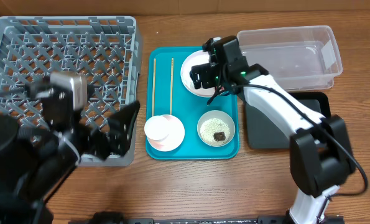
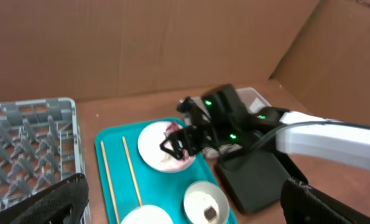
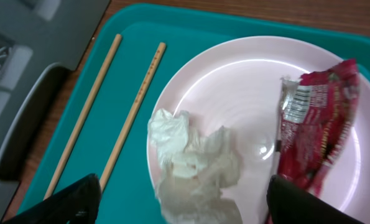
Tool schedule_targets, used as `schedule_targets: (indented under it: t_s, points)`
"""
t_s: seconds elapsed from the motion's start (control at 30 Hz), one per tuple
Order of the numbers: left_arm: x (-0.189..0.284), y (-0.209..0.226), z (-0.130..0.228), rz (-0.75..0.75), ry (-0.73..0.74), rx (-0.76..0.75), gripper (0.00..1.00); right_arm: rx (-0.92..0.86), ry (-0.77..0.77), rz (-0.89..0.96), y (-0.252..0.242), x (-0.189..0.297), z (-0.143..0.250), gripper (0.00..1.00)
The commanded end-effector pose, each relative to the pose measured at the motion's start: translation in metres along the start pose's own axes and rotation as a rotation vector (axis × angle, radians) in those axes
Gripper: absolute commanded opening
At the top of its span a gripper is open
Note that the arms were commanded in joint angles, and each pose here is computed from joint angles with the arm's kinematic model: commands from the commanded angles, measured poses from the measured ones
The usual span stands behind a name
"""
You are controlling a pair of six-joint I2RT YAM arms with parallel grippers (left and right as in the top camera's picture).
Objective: Sort waste into correct bins and load items into the dishwasher
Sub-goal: 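Reach the right gripper to the plate and grasp the white tissue, then carry the tissue with the right gripper into the clear bin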
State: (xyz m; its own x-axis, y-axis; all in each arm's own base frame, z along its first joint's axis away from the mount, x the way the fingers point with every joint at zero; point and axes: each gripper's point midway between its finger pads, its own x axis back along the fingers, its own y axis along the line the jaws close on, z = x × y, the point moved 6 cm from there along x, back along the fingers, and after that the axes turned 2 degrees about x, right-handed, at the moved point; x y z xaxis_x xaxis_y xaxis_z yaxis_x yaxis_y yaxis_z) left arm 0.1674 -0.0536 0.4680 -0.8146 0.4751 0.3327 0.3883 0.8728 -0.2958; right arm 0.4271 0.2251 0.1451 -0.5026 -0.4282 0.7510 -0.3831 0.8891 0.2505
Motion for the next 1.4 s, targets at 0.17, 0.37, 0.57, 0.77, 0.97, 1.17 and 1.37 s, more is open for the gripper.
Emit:
schedule_targets:
  t_s: [0.17,0.37,0.57,0.77,0.97,1.17,1.37]
  points:
    - [-0.003,0.006,0.021,-0.022,0.12,0.047,1.0,-0.095,0.074,-0.071,-0.002,-0.044,0.02,0.66]
    - [-0.005,0.007,0.024,-0.025,0.142,0.059,1.0,-0.128,0.115,-0.068,0.002,-0.045,0.029,0.38]
    - [-0.005,0.007,0.024,-0.025,0.144,0.059,1.0,-0.149,0.088,-0.068,0.0,-0.038,0.019,0.04]
    - [-0.005,0.007,0.025,-0.025,0.148,0.062,1.0,-0.19,-0.026,-0.071,-0.004,0.015,-0.017,0.04]
    - [-0.005,0.007,0.025,-0.025,0.15,0.063,1.0,-0.231,-0.163,-0.042,-0.027,0.089,-0.05,0.04]
    - [-0.005,0.007,0.025,-0.026,0.15,0.063,1.0,-0.36,-0.224,0.045,-0.082,0.132,-0.056,0.04]
    - [-0.005,0.007,0.025,-0.026,0.15,0.063,1.0,-0.376,-0.152,0.127,-0.117,0.126,-0.038,0.81]
